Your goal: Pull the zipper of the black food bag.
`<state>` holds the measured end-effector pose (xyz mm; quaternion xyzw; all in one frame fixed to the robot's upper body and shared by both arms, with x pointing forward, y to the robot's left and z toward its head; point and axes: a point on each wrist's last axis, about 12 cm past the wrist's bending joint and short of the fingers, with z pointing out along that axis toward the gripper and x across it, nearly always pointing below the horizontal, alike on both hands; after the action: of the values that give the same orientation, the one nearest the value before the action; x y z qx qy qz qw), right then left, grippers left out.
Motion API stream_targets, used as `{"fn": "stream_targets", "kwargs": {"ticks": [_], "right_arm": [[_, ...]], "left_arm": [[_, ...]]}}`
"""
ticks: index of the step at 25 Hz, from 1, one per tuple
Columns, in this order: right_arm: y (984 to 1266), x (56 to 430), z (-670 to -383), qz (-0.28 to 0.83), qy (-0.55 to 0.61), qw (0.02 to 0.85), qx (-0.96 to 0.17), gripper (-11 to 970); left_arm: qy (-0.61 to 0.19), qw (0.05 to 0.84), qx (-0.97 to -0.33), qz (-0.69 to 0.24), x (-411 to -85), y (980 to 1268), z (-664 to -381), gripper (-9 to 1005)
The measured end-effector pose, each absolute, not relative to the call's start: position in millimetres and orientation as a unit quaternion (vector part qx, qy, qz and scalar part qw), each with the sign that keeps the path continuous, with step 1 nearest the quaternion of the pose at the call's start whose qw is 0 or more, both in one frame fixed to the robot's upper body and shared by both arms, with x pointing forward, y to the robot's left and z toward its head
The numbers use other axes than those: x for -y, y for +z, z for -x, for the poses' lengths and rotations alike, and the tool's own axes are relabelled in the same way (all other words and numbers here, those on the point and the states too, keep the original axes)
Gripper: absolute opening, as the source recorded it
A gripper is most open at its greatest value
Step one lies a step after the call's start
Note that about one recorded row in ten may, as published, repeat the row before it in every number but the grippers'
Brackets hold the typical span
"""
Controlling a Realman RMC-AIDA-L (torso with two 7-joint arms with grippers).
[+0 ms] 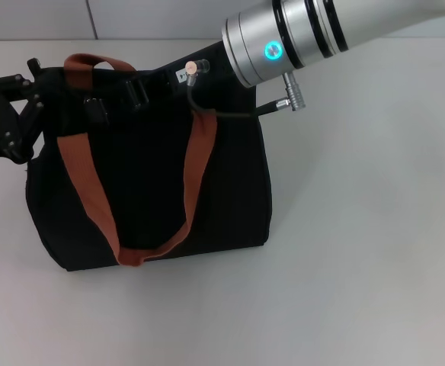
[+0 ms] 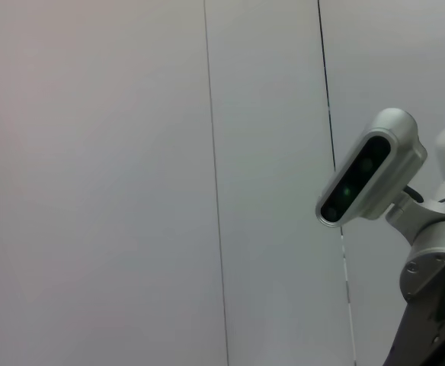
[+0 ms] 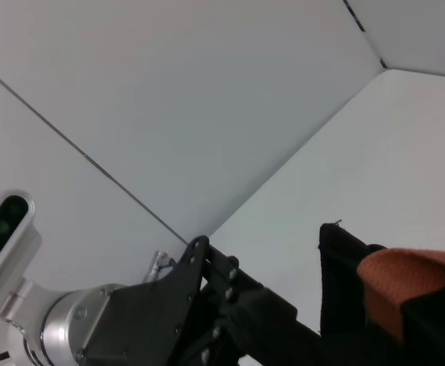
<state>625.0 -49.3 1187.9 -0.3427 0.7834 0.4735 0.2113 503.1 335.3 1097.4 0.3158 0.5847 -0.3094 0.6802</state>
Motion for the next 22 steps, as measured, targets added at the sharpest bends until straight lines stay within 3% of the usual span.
{"fn": "stream_targets", "kwargs": {"ticks": [8, 13, 22], "right_arm": [[1187, 51, -625, 0.361, 0.466, 0.224, -0.776, 156], [1186, 51, -626, 0.361, 0.461, 0.231, -0.777, -3], [1187, 70, -622, 0.337, 0.415, 0.253, -0.807, -1]], "left_arm": [[-0.311, 0.681, -0.583, -0.315, -337, 1097, -500, 49], [-0.311, 0.682, -0.583, -0.315, -338, 1098, -499, 50], [-0.301, 0.69, -0.585, -0.303, -346, 1098, -496, 53]]}}
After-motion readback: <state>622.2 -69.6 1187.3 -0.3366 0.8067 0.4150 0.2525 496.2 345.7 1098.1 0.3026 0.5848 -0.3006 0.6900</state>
